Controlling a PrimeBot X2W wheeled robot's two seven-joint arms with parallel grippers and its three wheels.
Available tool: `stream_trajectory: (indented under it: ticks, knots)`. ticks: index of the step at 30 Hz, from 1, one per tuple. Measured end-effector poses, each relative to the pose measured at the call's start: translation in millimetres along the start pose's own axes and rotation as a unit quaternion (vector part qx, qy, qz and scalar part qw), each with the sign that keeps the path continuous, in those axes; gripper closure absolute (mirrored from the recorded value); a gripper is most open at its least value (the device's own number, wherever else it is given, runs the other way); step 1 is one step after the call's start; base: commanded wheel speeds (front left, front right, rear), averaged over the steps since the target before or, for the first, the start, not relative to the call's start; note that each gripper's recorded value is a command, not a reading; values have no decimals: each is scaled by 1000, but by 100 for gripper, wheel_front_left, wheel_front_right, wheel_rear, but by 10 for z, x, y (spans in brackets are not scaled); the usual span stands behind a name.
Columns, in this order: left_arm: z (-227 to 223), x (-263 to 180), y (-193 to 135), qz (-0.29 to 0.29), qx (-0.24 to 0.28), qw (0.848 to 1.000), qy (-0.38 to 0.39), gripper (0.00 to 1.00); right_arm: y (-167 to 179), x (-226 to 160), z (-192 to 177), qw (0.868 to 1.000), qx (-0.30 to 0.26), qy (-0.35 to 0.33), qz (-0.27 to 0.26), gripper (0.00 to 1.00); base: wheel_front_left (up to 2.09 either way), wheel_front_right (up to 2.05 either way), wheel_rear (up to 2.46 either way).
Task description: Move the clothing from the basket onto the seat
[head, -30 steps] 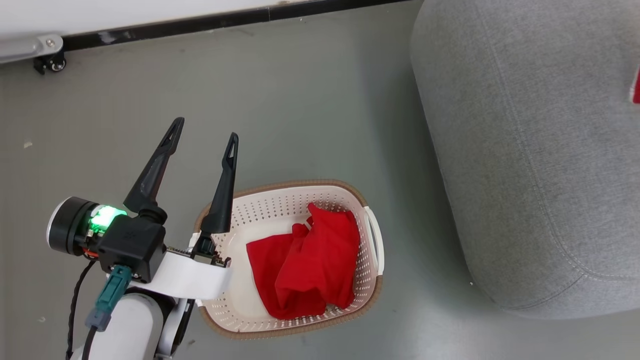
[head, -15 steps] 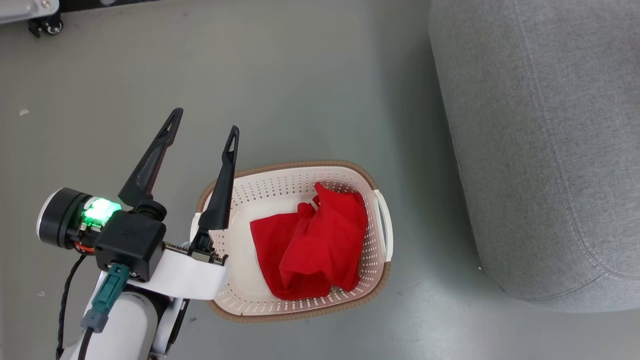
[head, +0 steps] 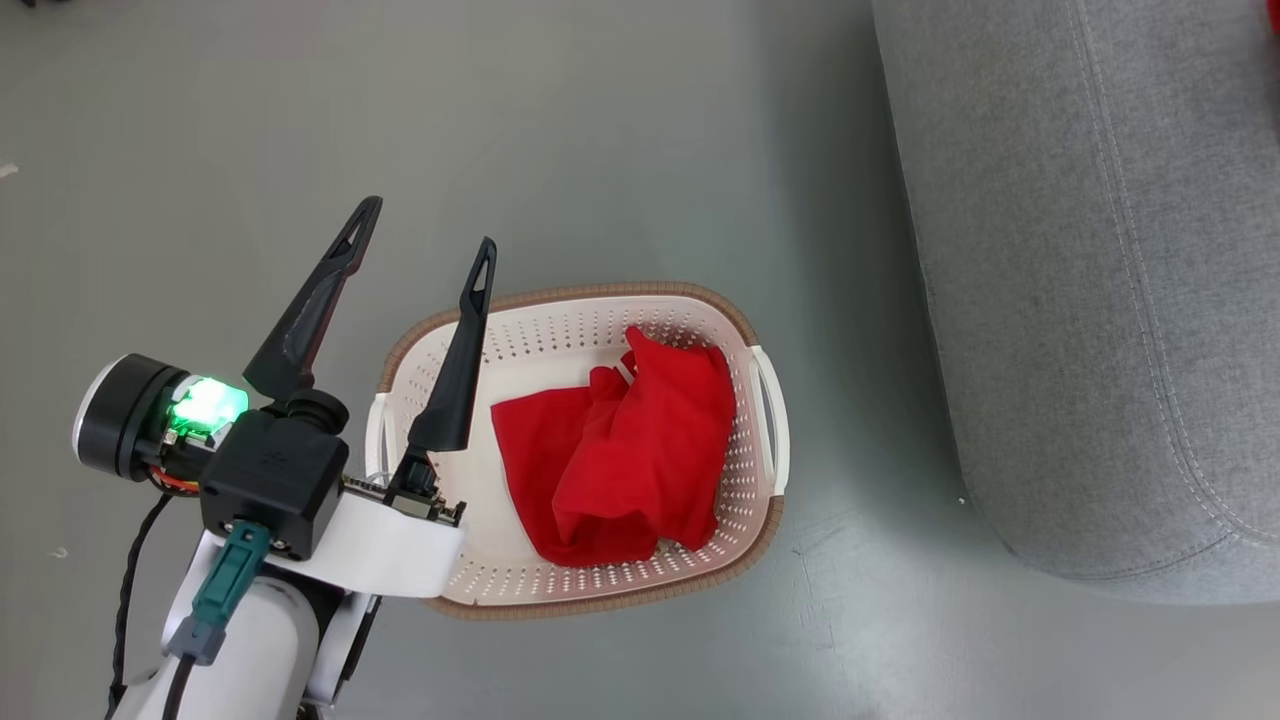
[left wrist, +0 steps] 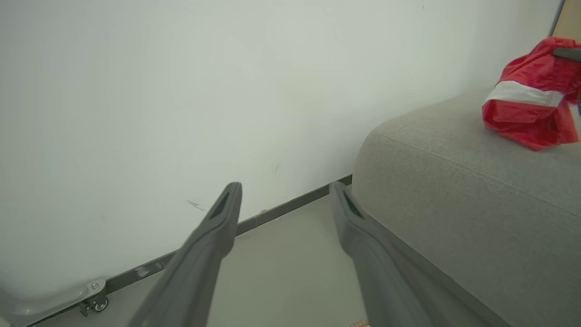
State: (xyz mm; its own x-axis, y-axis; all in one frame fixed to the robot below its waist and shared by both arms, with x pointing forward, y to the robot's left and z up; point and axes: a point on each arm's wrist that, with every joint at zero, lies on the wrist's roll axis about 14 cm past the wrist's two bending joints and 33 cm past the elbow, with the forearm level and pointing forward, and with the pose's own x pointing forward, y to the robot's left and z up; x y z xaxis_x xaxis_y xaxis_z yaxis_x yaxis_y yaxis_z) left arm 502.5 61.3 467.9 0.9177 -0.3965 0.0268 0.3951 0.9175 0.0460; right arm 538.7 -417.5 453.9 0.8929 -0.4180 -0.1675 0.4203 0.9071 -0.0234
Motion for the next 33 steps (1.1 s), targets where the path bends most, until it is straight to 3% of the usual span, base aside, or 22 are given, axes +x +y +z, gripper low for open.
stream_trajectory:
  ticks: [6, 14, 19, 21, 22, 33]
  knots:
    - [-56, 66, -6, -3, 0, 1000, 0, 0, 89, -12, -233, 999, -23, 29, 11, 100, 0, 0, 0]
    - [-137, 127, -38, -6, -8, 1000, 3, 0, -140, -85, -407, 998, -21, 52, -18, 97, 0, 0, 0]
    - [-172, 159, -60, -8, -12, 1000, 4, 0, -210, -136, -497, 997, -19, 66, -28, 51, 0, 0, 0]
    - [-183, 167, -74, -10, -14, 1000, 5, 0, -202, -156, -540, 997, -17, 71, -28, 8, 0, 0, 0]
    - [-187, 171, -80, -10, -14, 1000, 5, 0, -194, -163, -557, 997, -15, 73, -28, 0, 0, 0, 0]
    - [-172, 198, -117, -13, -18, 1000, -2, 0, -159, -288, -687, 996, -13, 87, -24, 0, 0, 0, 0]
